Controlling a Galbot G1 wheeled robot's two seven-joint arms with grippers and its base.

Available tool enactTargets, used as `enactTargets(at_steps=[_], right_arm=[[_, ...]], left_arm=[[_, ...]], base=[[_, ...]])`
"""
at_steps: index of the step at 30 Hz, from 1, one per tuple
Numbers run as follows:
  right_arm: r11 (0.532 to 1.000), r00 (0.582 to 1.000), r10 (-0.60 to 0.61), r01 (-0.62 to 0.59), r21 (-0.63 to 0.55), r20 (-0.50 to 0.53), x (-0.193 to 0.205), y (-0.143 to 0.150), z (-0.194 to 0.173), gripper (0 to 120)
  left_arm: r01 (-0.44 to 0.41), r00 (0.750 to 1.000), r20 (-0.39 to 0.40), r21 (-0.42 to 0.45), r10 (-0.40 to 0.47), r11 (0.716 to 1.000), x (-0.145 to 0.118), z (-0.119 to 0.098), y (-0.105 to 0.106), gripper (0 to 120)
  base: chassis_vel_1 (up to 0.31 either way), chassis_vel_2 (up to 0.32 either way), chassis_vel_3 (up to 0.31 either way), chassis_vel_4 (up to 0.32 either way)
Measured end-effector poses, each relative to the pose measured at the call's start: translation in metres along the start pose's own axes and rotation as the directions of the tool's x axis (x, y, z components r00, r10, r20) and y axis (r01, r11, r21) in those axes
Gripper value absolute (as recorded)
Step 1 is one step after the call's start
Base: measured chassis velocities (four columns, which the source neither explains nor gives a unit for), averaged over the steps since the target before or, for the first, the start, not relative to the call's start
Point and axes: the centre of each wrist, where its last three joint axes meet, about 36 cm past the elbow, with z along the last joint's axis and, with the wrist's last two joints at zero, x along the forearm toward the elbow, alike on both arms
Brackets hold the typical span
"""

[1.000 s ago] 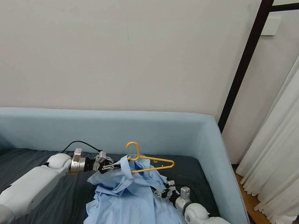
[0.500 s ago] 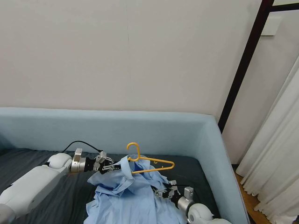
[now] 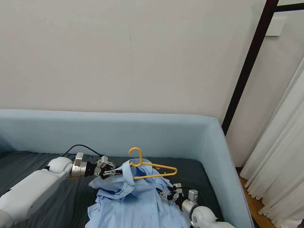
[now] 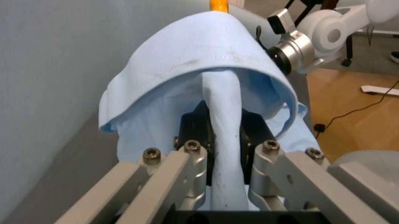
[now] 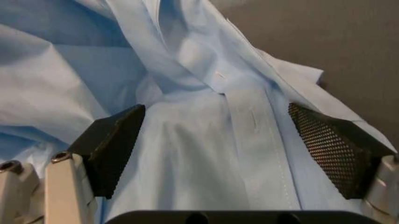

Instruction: Pick up the clothes from the sofa and hang them on the clothes hanger.

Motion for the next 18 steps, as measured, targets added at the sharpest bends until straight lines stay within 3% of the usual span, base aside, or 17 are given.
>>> enactTargets(at_steps=[10,15,18], right_arm=[[0.999,0.999,0.037,-0.037,0.023,0.006,-0.005,-0.002,0.004,80],[0.997,0.998,0.061,-0.060,0.039,-0.005,-0.005,-0.010,0.007,62],[0.997,0.998,0.063,-0.062,0.047,-0.005,-0.006,-0.010,0.008,58]], left_arm=[[-0.014,1.000,-0.004,0.003,0.014,1.000,-0.007,0.000,0.000,7],[-0.016,1.000,-0.005,0.003,0.016,1.000,-0.007,0.000,0.000,7],[-0.016,1.000,-0.006,0.000,0.016,1.000,-0.007,-0.002,0.002,7]], base=[[0.000,0.000,0.000,0.000],[0.000,0.000,0.000,0.000],[0.000,0.000,0.000,0.000]])
